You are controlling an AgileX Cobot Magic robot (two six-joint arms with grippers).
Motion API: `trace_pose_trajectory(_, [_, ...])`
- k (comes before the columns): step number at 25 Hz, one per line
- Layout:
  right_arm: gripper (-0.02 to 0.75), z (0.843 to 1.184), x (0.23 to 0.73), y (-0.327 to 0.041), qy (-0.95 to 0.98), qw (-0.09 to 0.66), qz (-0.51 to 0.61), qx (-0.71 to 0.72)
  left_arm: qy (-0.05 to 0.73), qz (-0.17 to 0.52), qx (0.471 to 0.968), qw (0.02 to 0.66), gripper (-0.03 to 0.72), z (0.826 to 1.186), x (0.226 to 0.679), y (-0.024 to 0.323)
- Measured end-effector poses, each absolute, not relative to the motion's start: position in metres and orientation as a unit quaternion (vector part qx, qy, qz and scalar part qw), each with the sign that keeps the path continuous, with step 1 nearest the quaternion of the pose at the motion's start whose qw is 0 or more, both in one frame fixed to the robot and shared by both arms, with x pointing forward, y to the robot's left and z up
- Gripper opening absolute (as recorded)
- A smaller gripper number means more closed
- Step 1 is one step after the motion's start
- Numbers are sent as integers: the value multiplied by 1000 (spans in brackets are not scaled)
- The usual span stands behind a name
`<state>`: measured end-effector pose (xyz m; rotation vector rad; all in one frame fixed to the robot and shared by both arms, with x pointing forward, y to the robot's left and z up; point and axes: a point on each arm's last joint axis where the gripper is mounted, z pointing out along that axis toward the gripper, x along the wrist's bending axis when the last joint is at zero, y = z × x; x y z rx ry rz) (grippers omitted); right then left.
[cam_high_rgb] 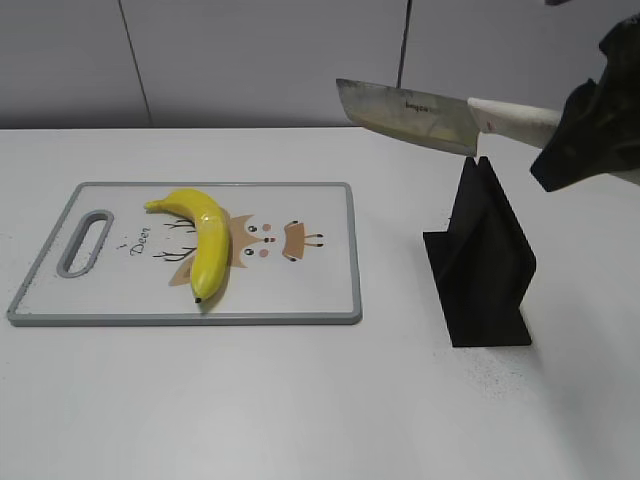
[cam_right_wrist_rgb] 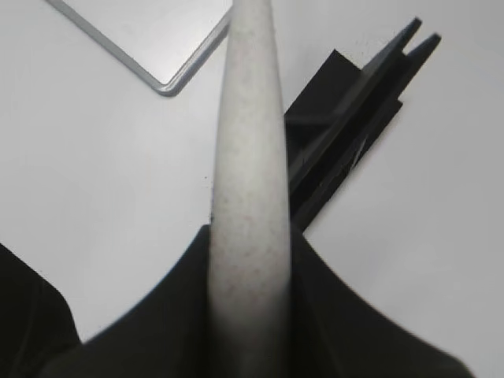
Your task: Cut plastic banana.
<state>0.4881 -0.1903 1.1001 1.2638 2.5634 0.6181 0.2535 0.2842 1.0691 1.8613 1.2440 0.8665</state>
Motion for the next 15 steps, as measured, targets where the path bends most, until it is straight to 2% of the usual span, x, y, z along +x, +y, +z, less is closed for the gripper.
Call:
trace_pose_trajectory(6, [167, 1109, 521, -176, 913, 115, 200, 336, 456, 335, 741, 361, 589, 1098, 295, 281])
trace_pose_trajectory(11, [167, 1109, 550, -162, 938, 107, 190, 270, 419, 302, 776, 362, 589, 1121, 338, 273])
trace_pose_trajectory(15, [167, 1106, 570, -151, 962, 99, 181, 179, 361, 294, 814, 347, 589, 1138, 380, 268])
